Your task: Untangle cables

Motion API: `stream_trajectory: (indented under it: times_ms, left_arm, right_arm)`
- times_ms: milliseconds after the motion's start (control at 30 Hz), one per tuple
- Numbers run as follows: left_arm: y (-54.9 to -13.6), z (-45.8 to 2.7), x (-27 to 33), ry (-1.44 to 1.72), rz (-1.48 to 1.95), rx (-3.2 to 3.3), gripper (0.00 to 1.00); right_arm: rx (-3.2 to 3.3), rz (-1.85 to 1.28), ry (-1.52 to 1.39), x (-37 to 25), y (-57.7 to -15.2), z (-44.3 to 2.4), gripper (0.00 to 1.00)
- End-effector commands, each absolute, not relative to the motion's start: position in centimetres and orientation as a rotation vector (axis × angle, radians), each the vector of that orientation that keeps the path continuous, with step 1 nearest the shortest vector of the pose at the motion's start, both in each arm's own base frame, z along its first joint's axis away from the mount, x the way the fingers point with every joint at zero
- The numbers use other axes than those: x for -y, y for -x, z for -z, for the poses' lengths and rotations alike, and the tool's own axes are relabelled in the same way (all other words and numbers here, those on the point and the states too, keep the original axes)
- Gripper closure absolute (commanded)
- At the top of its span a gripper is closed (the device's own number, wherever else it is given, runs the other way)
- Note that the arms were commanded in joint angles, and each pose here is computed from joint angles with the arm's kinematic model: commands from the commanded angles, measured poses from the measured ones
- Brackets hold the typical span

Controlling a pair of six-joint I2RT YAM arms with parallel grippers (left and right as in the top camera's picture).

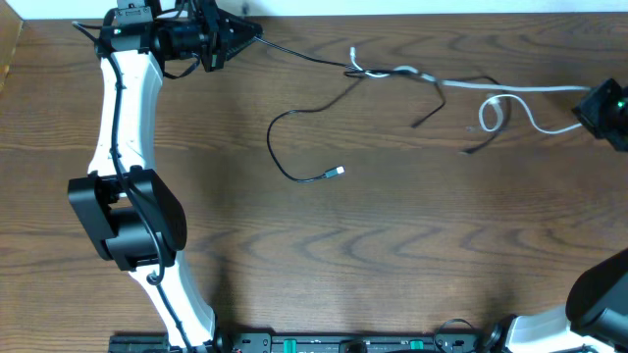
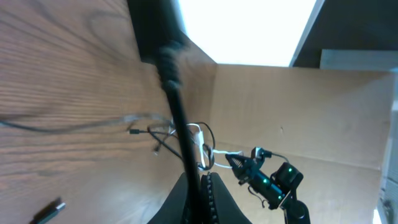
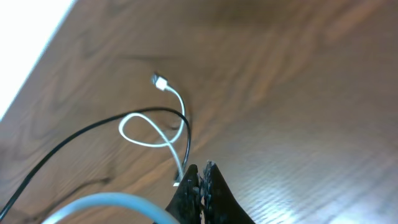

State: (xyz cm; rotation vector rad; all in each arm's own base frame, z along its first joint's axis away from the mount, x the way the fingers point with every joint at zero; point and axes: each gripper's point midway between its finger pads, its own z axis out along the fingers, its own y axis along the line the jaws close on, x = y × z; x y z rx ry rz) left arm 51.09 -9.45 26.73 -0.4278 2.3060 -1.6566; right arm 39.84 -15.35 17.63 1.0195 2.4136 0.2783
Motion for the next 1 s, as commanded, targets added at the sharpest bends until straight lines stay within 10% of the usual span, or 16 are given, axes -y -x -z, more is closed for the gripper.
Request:
stream_trajectory:
  times_ms: [0, 367, 567, 967]
  left_arm:
    - [-51.6, -28.8, 6.8, 0.447, 1.533, -2.253, 0.93]
    - [-50.6, -25.1, 4.1, 0.517, 1.308, -2.377, 0.93]
    - [-49.8, -25.4, 8.1, 0.425, 1.385, -2.414, 0.93]
    - [-48.3, -30.1, 15.9, 0.235, 1.596, -2.352, 0.93]
  right_arm:
    - [-2.438, -0.19, -1.149, 17.2, -39.2, -15.0, 0.99]
    - [-2.546, -0.248, -1.104, 16.2, -39.9, -11.5, 0.99]
    - [-2.589, -0.548, -0.677, 10.7, -42.1, -13.0, 0.44]
    - [-2.447, -0.976, 0.105, -5.0, -44.5, -17.1, 0.23]
